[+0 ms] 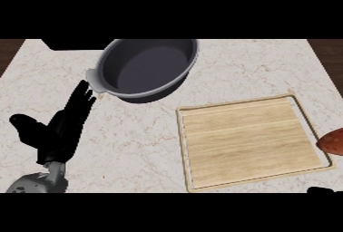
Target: Pick the sweet potato from the tray and place it in the pot
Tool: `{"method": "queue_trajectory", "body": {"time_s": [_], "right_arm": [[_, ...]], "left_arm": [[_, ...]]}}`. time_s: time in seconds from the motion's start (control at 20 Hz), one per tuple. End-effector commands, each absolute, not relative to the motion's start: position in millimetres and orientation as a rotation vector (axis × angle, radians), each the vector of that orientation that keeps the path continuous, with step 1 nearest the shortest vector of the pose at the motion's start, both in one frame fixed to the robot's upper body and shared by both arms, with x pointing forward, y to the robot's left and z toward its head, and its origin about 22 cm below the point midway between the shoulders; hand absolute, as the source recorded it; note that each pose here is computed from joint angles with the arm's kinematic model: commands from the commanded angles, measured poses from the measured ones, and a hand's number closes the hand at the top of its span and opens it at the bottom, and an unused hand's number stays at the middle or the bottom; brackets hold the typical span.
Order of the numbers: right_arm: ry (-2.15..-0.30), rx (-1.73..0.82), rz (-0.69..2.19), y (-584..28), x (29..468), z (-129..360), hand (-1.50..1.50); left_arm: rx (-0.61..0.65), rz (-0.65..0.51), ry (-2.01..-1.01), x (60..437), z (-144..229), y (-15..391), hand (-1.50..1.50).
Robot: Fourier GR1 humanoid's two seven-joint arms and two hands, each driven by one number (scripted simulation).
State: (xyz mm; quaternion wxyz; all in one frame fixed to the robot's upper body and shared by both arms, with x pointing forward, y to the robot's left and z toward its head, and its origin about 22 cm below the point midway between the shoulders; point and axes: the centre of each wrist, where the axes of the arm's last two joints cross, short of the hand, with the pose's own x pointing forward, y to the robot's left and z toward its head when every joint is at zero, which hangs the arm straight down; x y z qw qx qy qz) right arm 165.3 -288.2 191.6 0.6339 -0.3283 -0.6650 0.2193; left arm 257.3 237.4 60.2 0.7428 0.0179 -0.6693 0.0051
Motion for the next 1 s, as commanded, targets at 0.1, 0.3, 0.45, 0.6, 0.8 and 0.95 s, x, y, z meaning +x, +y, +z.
{"method": "queue_trajectory", "body": {"time_s": [0.1,0.3,0.45,0.6,0.8,0.95], "right_arm": [[-1.273,-0.765,0.626,-277,159,237,-1.5],[-1.148,-0.718,0.614,-270,163,251,-1.5],[-1.141,-0.694,0.577,-257,176,247,-1.5],[-1.09,-0.683,0.572,-269,198,229,-1.5],[-0.996,-0.645,0.623,-264,203,206,-1.5],[-0.944,-0.685,0.661,-248,209,213,-1.5]], "left_arm": [[0.04,-0.006,-1.476,276,80,239,0.0],[0.015,0.002,-1.488,264,64,223,0.0],[0.012,-0.004,-1.496,285,76,232,0.0],[-0.004,-0.016,-1.469,267,59,240,0.0],[0.009,-0.017,-1.488,265,65,219,0.0],[0.005,-0.011,-1.492,272,72,233,0.0]]}}
